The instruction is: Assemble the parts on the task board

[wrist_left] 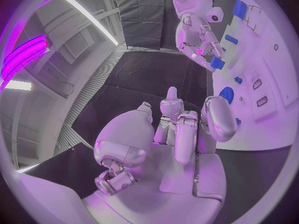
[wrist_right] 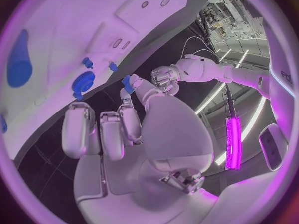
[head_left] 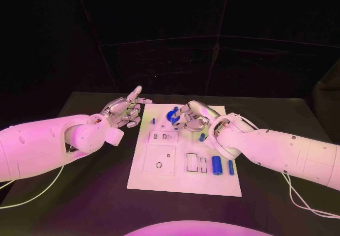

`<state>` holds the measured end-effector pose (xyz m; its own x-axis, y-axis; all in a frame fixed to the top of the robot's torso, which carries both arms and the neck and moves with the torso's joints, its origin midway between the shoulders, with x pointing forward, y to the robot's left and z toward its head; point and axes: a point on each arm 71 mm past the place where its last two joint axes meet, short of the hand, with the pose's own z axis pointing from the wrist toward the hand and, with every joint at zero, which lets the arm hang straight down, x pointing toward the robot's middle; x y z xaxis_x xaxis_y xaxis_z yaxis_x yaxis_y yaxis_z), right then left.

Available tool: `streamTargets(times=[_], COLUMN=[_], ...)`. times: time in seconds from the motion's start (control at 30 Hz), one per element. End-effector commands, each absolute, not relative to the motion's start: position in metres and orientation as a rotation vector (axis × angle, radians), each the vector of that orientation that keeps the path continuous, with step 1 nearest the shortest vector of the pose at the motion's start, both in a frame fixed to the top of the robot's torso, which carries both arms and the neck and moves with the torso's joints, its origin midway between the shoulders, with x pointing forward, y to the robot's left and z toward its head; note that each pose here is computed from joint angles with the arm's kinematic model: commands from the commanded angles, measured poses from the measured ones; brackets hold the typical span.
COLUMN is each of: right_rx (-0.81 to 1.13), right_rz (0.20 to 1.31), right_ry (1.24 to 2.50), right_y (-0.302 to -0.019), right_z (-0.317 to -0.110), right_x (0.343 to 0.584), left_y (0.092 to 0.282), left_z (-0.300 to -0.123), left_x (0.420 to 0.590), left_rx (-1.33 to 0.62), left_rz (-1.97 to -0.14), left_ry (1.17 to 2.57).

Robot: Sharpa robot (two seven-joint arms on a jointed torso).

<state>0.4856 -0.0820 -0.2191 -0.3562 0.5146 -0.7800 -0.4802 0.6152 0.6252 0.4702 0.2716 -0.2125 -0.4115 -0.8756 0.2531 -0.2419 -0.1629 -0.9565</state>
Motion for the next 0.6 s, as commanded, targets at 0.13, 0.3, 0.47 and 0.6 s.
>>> streamTargets(times=[0.13,0.3,0.47,0.6], right_rx=[-0.035,-0.061,-0.084,-0.098], right_rz=[0.995,0.973,0.957,0.953], right_ry=[1.734,1.745,1.754,1.758], right_y=[-0.073,-0.07,-0.066,-0.063], right_z=[-0.233,-0.238,-0.241,-0.243], right_x=[0.483,0.483,0.483,0.482], left_y=[0.267,0.264,0.26,0.258], left_z=[-0.208,-0.207,-0.206,-0.206], left_x=[0.47,0.468,0.466,0.466], left_rx=[-1.249,-1.245,-1.265,-1.273], left_rz=[-1.645,-1.657,-1.674,-1.68], left_ry=[1.569,1.566,1.542,1.53])
